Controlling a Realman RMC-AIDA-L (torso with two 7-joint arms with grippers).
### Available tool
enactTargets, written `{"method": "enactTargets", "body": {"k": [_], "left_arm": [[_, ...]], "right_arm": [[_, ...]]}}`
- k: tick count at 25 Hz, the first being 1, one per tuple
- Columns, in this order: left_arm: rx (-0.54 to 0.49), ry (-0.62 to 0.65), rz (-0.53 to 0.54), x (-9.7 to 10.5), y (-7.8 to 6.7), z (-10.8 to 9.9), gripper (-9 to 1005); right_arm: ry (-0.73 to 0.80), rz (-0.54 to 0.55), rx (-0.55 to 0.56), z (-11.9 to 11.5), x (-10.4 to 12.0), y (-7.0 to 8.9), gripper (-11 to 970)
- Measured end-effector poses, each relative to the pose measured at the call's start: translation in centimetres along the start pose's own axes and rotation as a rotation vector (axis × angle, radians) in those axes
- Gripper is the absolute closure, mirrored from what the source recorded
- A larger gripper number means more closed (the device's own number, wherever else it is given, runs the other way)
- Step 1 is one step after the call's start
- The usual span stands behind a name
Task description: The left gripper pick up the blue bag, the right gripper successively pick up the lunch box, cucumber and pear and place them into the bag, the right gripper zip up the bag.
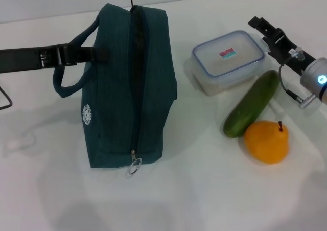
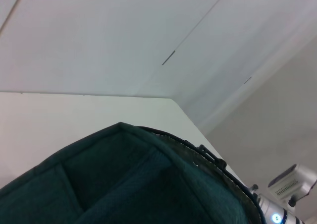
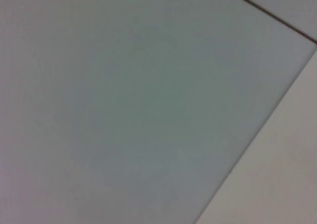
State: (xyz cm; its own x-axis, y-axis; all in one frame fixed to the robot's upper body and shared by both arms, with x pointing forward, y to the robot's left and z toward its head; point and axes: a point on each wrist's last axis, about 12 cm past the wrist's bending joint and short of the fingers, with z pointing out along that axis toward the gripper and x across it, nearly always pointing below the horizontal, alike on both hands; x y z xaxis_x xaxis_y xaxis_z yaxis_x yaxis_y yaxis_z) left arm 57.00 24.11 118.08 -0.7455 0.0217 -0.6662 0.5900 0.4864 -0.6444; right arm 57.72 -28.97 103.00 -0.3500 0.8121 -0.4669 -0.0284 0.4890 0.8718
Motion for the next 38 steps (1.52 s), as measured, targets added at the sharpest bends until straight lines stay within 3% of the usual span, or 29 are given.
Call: {"method": "enactTargets", "body": {"k": [12,25,31,38], "left_arm": [[0.001,0.0,0.011,0.0,0.0,0.0,926],[-0.001,0.0,0.017,0.1,0.1,0.0,926],[0.001,0.002,0.018,0.1,0.0,0.1,926],[0.002,0.002,0.023,0.0,0.0,0.2,926]], "right_arm": [[0.047,0.006,0.013,0.4,1.2,0.2,138],[0.059,0.015,-0.023,0.3,1.7,0.5,297],[0.056,0.019,-0.028,0.0,1.7,0.4,436],[0.067,0.016,-0.034,-0.2,1.9,0.4,505]]}}
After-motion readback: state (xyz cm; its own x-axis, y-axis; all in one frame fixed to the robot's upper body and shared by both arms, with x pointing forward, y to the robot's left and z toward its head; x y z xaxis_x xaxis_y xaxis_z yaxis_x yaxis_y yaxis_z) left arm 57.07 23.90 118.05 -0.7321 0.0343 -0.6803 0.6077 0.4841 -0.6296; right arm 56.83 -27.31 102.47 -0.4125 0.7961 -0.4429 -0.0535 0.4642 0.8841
